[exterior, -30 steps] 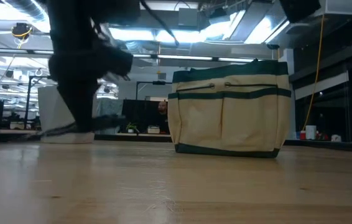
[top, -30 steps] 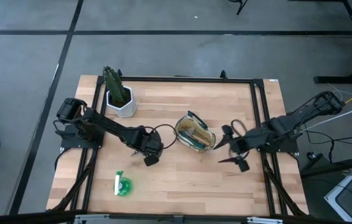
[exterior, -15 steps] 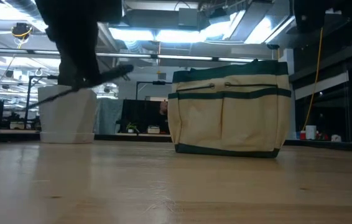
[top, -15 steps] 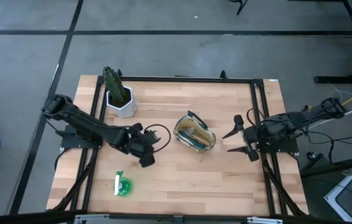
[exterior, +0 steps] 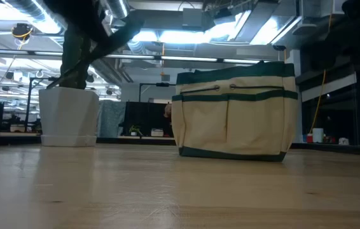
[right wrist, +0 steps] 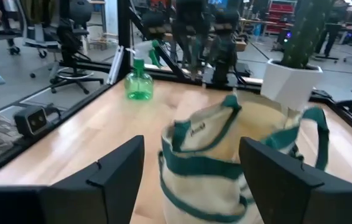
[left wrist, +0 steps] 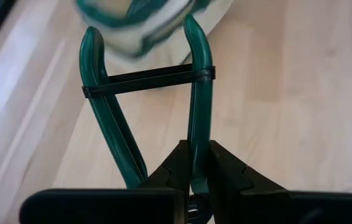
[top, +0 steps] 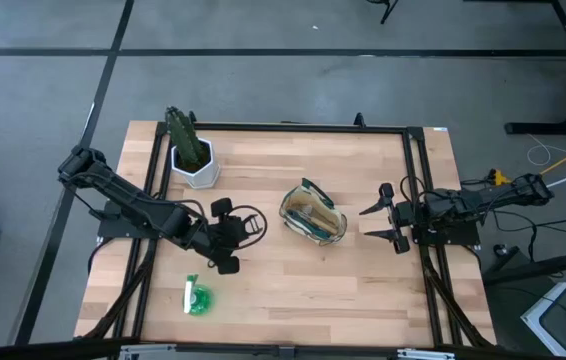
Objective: Pick & Place Garden tools in Gardening bag
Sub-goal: Put the green shear scissors into the gardening bag
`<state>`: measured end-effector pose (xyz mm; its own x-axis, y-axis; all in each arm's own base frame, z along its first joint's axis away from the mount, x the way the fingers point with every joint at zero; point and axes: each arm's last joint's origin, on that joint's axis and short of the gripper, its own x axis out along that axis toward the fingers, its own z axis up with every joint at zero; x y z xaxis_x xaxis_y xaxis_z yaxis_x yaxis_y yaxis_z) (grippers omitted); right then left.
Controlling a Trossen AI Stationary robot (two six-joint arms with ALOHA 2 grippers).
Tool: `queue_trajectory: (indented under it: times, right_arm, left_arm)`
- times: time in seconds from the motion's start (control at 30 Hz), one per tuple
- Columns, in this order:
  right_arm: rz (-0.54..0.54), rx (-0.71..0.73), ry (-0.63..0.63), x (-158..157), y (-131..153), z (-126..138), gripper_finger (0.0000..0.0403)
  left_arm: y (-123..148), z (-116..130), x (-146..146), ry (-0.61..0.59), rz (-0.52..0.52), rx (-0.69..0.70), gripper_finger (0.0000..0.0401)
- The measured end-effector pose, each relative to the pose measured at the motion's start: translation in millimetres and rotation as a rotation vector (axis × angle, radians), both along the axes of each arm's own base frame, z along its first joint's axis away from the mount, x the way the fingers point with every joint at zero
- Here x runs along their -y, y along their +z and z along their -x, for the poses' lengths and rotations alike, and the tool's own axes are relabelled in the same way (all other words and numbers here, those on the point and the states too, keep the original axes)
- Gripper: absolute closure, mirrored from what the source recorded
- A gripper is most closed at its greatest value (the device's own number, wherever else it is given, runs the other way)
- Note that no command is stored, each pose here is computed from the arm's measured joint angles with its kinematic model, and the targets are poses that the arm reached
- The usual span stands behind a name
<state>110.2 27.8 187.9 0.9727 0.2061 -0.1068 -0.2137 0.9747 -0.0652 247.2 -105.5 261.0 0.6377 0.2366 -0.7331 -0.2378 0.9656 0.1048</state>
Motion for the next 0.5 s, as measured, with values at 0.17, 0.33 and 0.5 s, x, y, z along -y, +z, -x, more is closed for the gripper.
queue_trajectory:
  times: [0.17, 0.33, 0.5]
  right_arm:
    - [0.038, 0.010, -0.025, 3.7, -17.1, 1.2, 0.0138]
    - [0.088, 0.043, -0.045, 6.4, -26.8, 0.8, 0.0138]
    - [0.118, 0.004, -0.050, 7.6, -31.4, 1.0, 0.0138]
  left_arm:
    - [18.3, -0.3, 7.4, -0.101, -0.017, 0.140, 0.0378]
    - [39.0, -1.7, 16.1, -0.219, -0.047, 0.304, 0.0378]
    - [54.2, -5.8, 24.8, -0.330, -0.099, 0.443, 0.0377]
